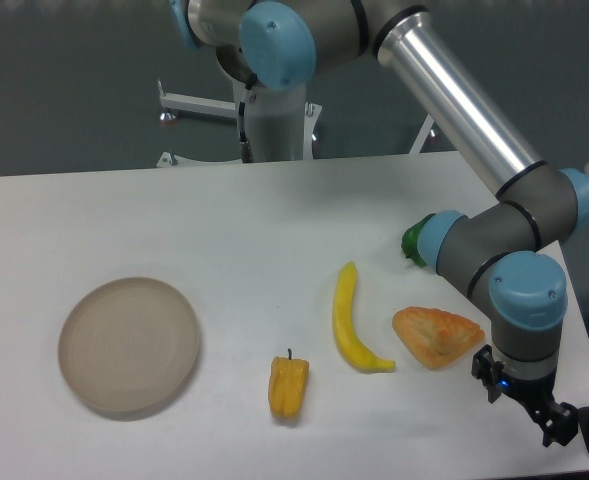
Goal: Pick up the green pepper from the table
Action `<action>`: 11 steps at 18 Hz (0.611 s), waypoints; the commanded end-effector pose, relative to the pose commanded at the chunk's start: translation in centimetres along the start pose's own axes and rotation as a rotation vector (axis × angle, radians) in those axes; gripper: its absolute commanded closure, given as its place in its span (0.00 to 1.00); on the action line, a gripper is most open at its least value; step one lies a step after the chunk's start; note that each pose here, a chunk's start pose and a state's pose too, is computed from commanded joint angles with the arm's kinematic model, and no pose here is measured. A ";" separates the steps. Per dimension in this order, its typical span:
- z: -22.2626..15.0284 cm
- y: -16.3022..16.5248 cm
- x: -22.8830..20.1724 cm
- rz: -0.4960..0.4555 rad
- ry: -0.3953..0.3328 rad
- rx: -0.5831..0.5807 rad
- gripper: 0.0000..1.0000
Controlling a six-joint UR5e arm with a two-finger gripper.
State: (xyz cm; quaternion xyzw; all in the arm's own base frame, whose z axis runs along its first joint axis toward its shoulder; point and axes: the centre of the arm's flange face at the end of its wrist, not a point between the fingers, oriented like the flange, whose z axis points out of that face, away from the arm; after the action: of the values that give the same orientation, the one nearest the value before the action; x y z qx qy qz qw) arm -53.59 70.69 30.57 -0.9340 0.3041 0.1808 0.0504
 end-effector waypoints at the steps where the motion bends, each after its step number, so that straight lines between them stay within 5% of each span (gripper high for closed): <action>1: 0.1 0.0 0.0 0.000 0.002 0.000 0.00; 11: -2.1 -0.2 2.3 -0.002 0.046 0.011 0.00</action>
State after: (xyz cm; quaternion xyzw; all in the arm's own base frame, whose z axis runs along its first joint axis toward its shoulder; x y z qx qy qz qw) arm -51.07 69.15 31.66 -0.9379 0.3051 0.1575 0.0488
